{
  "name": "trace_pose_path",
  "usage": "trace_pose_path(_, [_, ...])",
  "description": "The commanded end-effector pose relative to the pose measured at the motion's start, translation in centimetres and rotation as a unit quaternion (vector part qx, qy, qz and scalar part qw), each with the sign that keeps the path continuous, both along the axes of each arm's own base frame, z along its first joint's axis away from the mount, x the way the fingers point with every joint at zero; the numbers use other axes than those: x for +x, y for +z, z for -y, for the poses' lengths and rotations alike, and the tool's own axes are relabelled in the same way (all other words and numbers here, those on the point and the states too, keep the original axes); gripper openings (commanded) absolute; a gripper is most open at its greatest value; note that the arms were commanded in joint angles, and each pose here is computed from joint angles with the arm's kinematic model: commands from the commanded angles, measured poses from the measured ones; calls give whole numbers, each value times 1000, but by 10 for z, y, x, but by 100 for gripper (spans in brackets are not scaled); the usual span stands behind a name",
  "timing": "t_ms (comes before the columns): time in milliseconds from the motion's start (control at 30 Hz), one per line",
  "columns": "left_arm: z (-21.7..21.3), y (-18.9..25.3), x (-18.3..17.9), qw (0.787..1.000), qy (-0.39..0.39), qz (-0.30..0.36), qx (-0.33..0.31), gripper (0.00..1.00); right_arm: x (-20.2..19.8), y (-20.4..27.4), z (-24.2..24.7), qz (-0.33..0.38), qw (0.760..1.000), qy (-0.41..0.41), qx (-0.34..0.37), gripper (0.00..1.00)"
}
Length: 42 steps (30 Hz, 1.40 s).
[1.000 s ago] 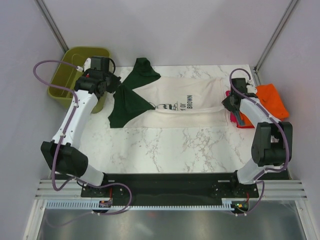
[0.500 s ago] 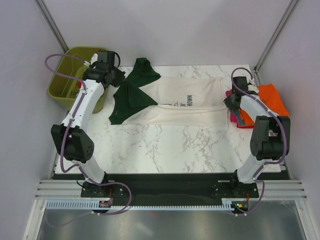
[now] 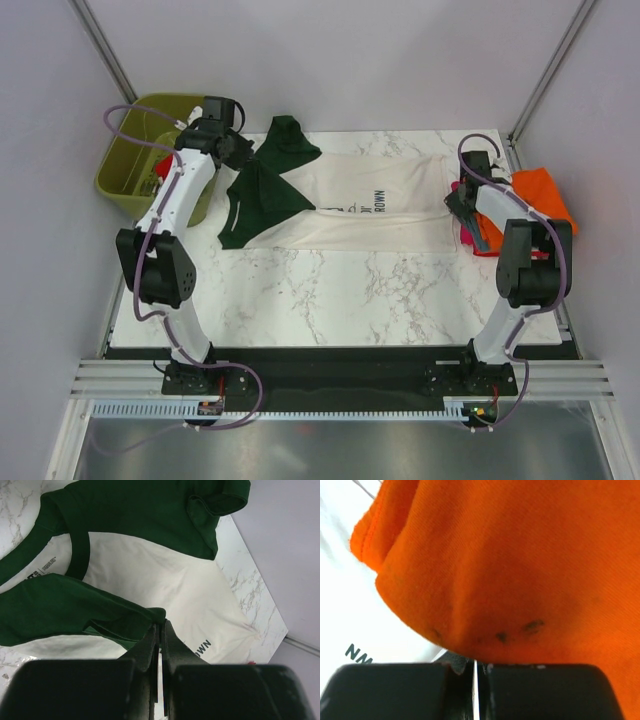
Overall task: Fold and stack the t-shirts
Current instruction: Fold the tshirt
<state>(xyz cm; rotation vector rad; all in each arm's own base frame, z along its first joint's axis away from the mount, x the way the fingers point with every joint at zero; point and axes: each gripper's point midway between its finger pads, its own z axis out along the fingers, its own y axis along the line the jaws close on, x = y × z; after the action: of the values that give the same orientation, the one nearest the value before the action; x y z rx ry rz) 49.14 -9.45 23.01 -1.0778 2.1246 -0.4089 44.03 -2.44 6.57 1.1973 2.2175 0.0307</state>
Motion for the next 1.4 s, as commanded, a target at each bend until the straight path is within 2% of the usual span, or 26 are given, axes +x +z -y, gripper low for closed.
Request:
trace_pose_path(0, [-3,19,16,999,-2,34,-4,2,20,13,7,30,999,-12,-10,0])
trace_pose_path(667, [-4,-12,58,999,18,21,-32,2,48,1,6,30,999,-11,-4,1])
trace_pose_path(767, [-2,-17,69,999,16,22,-35,2,53,2,2,34,999,1,2,6])
trace_pose_path(833, [-2,-18,79,999,18,27,-35,2,56,8,-2,39,999,17,1,13])
trace_pose_path(867, [-2,-20,82,999,19,27,-34,4,56,10,-3,42,999,20,-1,28])
trace_pose_path(900, [-3,-21,85,999,21,28,-35,9,57,14,-3,49,999,22,-4,36])
trace_pose_path(933, [-1,-20,89,998,19,33,-39,20,57,23,-3,61,998,22,-7,41])
trace_pose_path(1000, [-1,-28,97,998,17,32,-44,31,55,26,-4,68,997,24,-5,47])
trace_pose_path(1067, [2,-26,101,998,5,39,-46,43,53,34,-6,77,997,29,-4,51])
trace_pose_path(1133, [3,-21,99,998,-8,44,-38,60,52,46,-7,88,995,34,-4,51])
trace_pose_path(1200, [1,-11,92,998,-17,50,-25,71,47,57,-9,102,994,40,-3,50])
trace_pose_path(1367, [-12,12,52,998,-15,55,13,74,26,69,-16,117,991,57,-9,50])
